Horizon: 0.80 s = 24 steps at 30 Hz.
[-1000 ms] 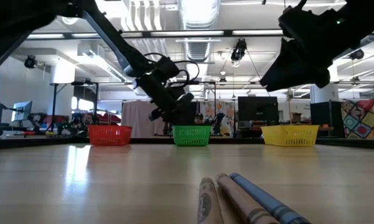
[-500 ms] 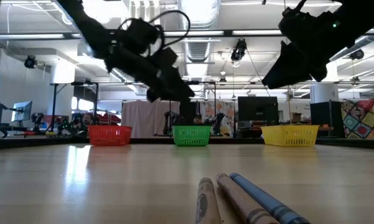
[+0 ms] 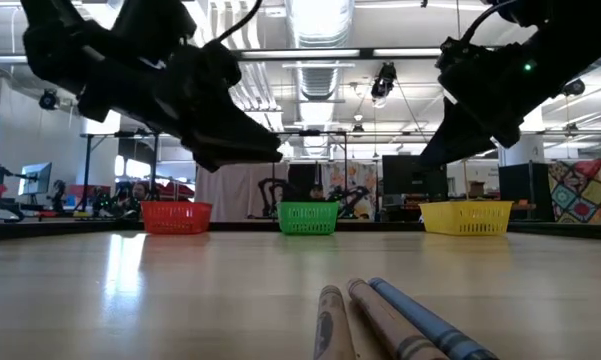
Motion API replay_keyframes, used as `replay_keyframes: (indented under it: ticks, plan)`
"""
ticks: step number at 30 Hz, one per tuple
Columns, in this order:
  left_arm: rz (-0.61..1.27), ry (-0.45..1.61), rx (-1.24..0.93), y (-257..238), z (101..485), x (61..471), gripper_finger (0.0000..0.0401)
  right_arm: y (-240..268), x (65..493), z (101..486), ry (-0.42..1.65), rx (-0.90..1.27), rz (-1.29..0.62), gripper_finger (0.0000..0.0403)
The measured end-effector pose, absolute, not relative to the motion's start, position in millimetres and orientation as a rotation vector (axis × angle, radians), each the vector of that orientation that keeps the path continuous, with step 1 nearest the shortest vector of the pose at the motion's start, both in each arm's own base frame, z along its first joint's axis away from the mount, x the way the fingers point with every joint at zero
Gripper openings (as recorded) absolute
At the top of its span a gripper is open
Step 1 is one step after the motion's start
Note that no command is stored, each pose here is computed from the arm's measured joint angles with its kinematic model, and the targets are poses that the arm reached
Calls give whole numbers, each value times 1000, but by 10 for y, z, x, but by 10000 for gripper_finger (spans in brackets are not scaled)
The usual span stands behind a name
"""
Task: Sort crayons
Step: Put the brown crayon into the green basket
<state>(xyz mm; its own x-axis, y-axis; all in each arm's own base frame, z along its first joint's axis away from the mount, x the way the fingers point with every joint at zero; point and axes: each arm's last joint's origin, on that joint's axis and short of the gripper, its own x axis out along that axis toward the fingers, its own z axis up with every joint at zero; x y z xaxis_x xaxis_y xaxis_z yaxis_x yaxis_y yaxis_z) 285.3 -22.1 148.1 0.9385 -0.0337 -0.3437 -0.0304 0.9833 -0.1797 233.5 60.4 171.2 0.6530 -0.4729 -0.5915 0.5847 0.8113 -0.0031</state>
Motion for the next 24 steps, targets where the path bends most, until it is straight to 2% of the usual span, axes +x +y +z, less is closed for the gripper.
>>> replay_keyframes:
  ticks: [12,18,24]
  plan:
    - [-56,391,-163,-661,1368,3204,146,1027,2305,1655,583,304,-443,108]
    - [-233,408,-227,-881,1407,3464,144,1302,2185,1605,587,369,-374,109]
    - [-290,371,-219,-1128,1484,3597,131,1515,2145,1513,591,348,-359,109]
